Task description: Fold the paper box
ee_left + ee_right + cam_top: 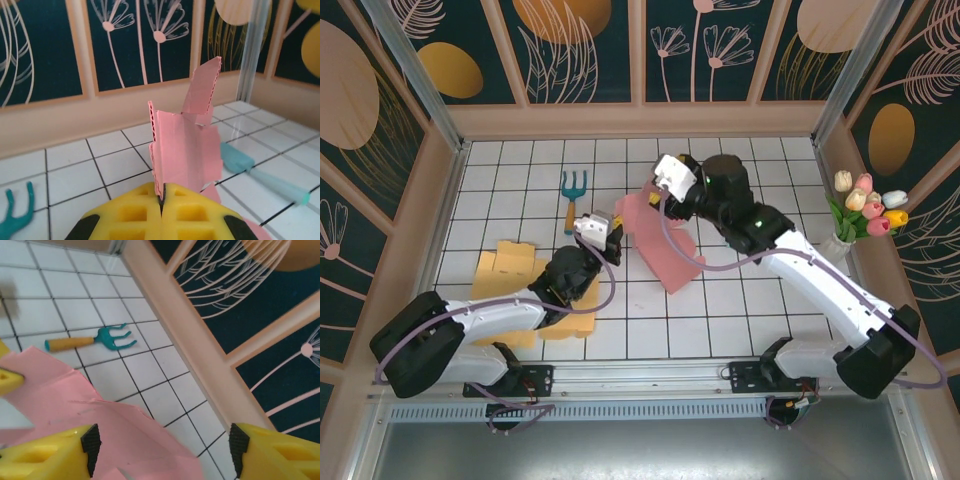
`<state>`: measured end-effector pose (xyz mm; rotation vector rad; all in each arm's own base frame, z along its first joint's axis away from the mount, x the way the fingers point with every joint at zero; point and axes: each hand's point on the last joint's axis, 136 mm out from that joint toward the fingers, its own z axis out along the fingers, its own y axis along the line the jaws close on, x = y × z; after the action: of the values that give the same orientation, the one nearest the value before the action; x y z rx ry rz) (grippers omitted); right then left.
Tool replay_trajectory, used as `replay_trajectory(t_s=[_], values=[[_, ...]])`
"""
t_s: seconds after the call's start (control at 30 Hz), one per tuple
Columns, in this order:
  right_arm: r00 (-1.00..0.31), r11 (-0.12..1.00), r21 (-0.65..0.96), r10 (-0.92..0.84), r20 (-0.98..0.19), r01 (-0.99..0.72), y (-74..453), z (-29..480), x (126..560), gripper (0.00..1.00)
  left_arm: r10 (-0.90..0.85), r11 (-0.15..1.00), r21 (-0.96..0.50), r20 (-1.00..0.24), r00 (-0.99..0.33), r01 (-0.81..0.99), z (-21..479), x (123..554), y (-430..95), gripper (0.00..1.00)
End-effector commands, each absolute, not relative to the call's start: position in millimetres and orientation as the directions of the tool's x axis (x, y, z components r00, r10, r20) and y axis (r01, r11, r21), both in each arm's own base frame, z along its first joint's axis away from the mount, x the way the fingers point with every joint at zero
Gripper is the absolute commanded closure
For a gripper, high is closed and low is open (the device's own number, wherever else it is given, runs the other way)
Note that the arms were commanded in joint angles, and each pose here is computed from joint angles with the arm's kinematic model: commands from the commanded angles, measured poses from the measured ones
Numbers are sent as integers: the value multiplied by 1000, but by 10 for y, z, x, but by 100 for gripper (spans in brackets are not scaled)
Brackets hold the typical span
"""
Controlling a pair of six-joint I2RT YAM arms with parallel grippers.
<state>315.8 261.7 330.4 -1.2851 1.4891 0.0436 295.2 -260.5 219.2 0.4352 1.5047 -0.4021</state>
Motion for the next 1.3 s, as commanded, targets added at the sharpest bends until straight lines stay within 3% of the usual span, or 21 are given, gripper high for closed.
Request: replay_trajectory(t_s=[0.0,0.13,0.3,0.43,0.73,0.9,1.27], values=[[400,93,-672,-740,-540,-735,2444,3026,2934,40,81,799,194,-973,218,569,2421,2824,-2749,100],[451,77,-704,-719,-530,-706,2244,3114,3052,42,78,796,207,-967,243,568,2404,2767,-2702,100],[397,74,-691,-772,-496,-719,1910,2785,3271,41,113,789,261,-952,286,557,2385,2713,-2659,100],[412,84,-696,-752,-514,-713,1791,2636,3314,46,101,761,258,-953,284,595,2357,2653,-2705,100],[408,58,-650,-736,-541,-757,1767,2232,3269,49,33,747,228,-951,308,625,2496,2529,-2673,100],[423,53,-650,-719,-552,-758,1821,2250,3304,59,12,742,230,-944,330,630,2563,2456,-2627,100],[428,53,-663,-724,-540,-746,1810,2358,3323,57,25,729,238,-946,323,642,2530,2456,-2665,100]])
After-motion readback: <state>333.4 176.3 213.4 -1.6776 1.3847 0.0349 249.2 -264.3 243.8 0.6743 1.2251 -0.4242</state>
